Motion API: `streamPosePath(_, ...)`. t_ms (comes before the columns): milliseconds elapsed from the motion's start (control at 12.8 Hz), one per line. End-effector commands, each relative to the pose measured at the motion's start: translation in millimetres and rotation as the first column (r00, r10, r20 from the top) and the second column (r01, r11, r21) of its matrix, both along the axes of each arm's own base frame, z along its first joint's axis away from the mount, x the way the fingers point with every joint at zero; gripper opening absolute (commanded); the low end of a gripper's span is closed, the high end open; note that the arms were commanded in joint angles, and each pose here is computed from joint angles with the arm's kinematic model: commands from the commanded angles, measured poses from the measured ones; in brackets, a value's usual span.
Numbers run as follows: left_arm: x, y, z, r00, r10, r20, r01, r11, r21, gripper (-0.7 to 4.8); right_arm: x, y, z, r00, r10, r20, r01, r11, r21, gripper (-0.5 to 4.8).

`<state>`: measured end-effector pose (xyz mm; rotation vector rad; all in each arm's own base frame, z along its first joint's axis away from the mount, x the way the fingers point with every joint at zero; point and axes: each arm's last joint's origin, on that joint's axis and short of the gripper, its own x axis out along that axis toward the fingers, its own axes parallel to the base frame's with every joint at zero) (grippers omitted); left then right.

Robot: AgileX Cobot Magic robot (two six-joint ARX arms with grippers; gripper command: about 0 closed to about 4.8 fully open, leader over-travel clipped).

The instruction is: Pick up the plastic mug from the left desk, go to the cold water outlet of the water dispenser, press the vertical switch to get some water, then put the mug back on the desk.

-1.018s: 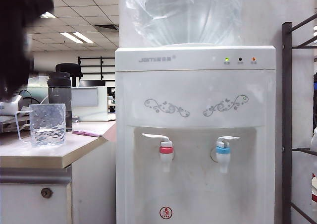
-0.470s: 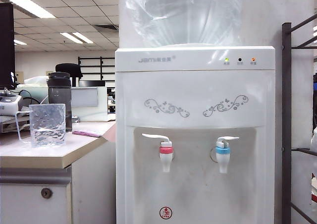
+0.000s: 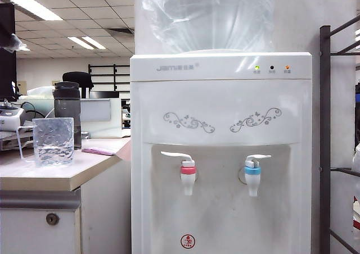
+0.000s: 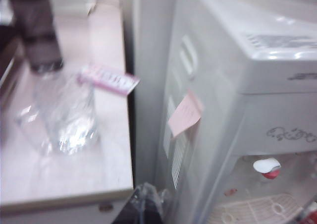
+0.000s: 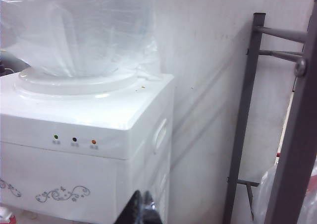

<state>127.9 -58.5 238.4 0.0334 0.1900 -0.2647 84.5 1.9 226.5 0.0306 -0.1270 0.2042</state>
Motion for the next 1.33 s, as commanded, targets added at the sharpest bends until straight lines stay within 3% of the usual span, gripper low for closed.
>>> streamPosePath(78,-5,6,-16,0.995,-0.055,0.086,0.054,0.999,0.005,-0.06,-1,0,2,1.000,-0.003,0.016,0.003,1.000,0.002,0.00)
streamPosePath(235,-14,22,-34,0.993,-0.033,0.116,0.037,0.999,-0.028,-0.06,-1,0,2,1.000,-0.003,0.014,0.003,1.000,0.002,0.00)
streamPosePath(313,-24,39,-40,0.980,0.094,0.173,-0.073,0.990,-0.121,-0.06,-1,0,2,1.000,-0.003,0.009,0.003,1.000,0.002,0.00)
streamPosePath(391,-25,42,-43,0.977,0.118,0.180,-0.096,0.988,-0.123,-0.06,-1,0,1,1.000,-0.002,0.004,0.002,1.000,0.003,0.00)
streamPosePath(548,-33,55,-63,0.966,0.204,0.159,-0.185,0.975,-0.125,-0.06,0,0,1,1.000,-0.003,0.000,0.003,1.000,0.003,0.00)
streamPosePath(626,-31,60,-77,0.964,0.243,0.106,-0.226,0.962,-0.153,-0.06,-1,0,1,1.000,-0.003,-0.004,0.003,1.000,0.003,0.00)
streamPosePath(704,-31,59,-79,0.963,0.234,0.131,-0.233,0.972,-0.019,-0.06,-1,0,1,1.000,-0.002,-0.002,0.002,1.000,0.003,0.00)
streamPosePath(1331,-31,60,-79,0.962,0.241,0.131,-0.240,0.971,-0.019,-0.06,-1,0,1,1.000,-0.003,-0.002,0.003,1.000,0.002,0.00)
